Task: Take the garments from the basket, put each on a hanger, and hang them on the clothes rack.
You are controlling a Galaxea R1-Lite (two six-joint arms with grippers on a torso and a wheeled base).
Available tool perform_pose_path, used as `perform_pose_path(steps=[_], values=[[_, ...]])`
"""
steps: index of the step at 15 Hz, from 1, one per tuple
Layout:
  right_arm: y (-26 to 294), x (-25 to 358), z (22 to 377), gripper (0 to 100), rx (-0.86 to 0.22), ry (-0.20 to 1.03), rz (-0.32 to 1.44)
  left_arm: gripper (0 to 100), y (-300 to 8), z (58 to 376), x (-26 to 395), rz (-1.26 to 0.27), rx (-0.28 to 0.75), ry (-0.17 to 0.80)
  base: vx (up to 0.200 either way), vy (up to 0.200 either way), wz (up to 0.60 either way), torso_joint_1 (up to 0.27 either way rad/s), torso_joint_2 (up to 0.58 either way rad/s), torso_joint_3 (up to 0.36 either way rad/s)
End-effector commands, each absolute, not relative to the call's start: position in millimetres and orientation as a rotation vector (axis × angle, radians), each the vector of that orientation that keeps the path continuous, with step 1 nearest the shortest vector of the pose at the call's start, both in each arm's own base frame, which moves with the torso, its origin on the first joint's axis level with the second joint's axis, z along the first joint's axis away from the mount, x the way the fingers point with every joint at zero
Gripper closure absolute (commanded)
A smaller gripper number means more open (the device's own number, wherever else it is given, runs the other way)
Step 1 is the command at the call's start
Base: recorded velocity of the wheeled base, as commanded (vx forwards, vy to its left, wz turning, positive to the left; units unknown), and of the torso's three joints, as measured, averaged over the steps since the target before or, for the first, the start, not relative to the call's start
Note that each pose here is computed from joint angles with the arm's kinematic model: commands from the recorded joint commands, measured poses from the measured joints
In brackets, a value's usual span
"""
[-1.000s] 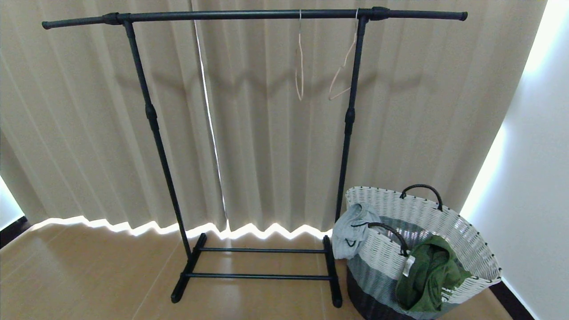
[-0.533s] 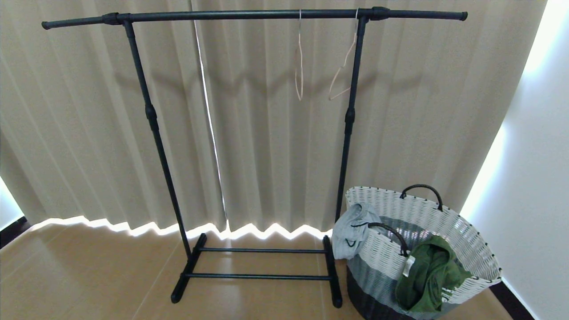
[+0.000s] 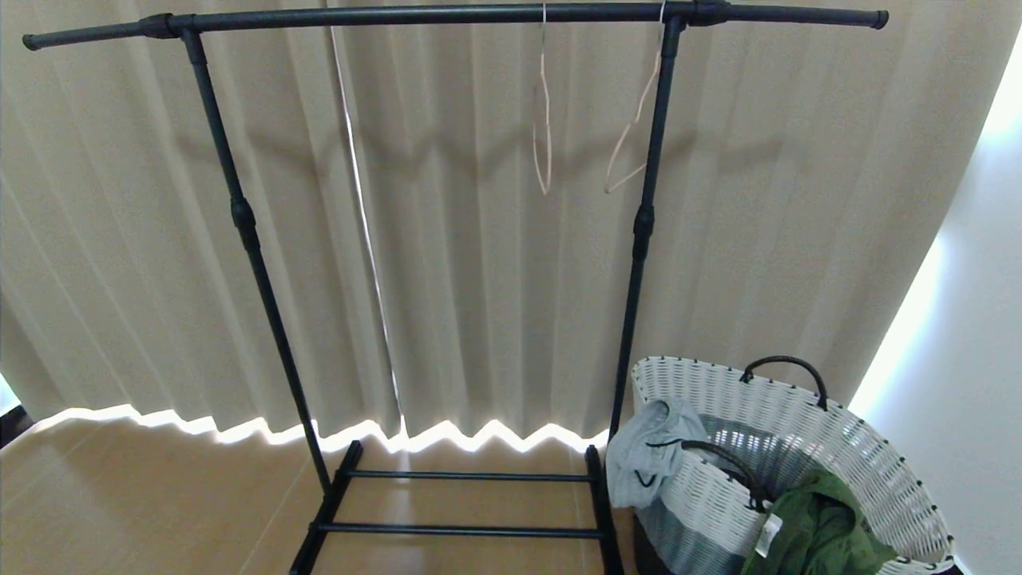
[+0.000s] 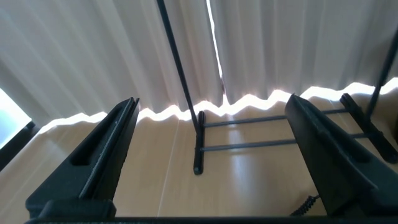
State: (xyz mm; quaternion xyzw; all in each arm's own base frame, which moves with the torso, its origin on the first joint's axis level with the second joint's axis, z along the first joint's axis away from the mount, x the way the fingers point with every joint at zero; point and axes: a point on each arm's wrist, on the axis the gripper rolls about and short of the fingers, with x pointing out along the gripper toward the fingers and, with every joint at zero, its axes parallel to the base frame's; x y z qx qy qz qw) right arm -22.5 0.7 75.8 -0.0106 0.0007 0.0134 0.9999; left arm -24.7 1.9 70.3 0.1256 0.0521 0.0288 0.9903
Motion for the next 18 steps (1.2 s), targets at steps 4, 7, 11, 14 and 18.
perform_pose_path(steps=[4,7,11,14,18], values=[[0.7,-22.5,75.9,0,-0.028,0.001,0.028,0,1.9,70.2,-24.7,0.058,0.252,0.105,0.15,0.0,0.0,0.001,0.0,0.003],[0.7,-22.5,75.9,0,-0.029,0.001,0.028,0,1.9,70.3,-24.7,0.058,0.252,0.103,0.0,0.0,0.0,0.0,0.0,0.0],[1.1,-22.5,75.6,0,-0.07,0.003,0.046,0,1.8,70.3,-24.7,0.057,0.251,0.103,0.0,0.0,0.0,0.0,0.0,0.0],[1.4,-22.5,75.7,0,-0.132,-0.001,0.058,0,1.8,70.4,-24.6,0.055,0.251,0.104,0.0,0.0,0.0,0.0,0.0,0.0],[1.8,-15.5,77.3,0,-0.14,0.093,0.039,0,1.8,70.4,-24.6,0.055,0.251,0.104,0.0,0.0,0.0,0.0,0.0,0.0]])
